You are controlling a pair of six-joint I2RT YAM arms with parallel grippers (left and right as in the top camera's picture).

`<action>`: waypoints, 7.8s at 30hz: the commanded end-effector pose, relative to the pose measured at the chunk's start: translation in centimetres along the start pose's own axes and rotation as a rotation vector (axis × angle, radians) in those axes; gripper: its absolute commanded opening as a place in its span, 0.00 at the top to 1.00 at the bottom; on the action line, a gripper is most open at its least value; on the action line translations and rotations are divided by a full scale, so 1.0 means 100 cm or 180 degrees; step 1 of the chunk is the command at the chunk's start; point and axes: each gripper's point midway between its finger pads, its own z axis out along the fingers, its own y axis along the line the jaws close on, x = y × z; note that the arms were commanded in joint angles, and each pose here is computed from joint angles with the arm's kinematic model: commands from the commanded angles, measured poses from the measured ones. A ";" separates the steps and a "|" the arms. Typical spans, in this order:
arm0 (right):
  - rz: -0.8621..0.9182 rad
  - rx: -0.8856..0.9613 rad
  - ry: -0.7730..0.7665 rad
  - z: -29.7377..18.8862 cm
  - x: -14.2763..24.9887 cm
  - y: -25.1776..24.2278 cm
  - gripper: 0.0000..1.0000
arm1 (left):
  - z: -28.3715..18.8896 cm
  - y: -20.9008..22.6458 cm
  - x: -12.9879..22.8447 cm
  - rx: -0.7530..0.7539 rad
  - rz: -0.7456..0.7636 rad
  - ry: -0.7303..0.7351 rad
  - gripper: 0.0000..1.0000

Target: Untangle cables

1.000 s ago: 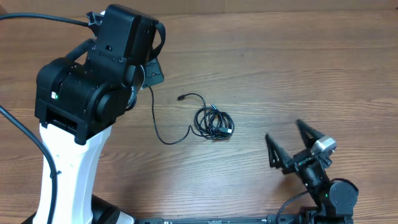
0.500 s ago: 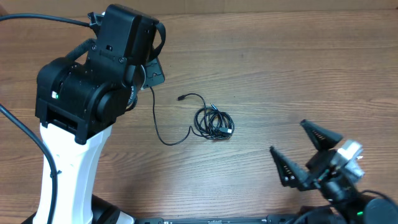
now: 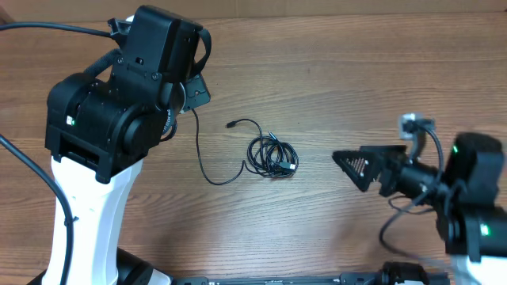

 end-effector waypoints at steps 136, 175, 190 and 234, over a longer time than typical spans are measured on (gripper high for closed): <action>-0.1691 -0.0633 -0.2399 0.061 -0.130 0.191 0.96 | 0.026 -0.018 0.052 0.1540 0.0331 0.1665 0.15; -0.0361 -0.1051 -0.2062 0.068 -0.128 0.182 0.96 | 0.002 -0.086 0.072 0.2721 0.2833 0.0798 0.50; -0.0232 -0.1119 -0.1942 0.071 -0.123 0.183 0.96 | 0.002 -0.086 0.072 0.2733 0.2831 0.0796 0.77; -0.0651 -0.0119 -0.0499 0.126 -0.031 0.105 0.00 | 0.053 -0.029 0.029 0.0769 0.0532 0.0846 0.96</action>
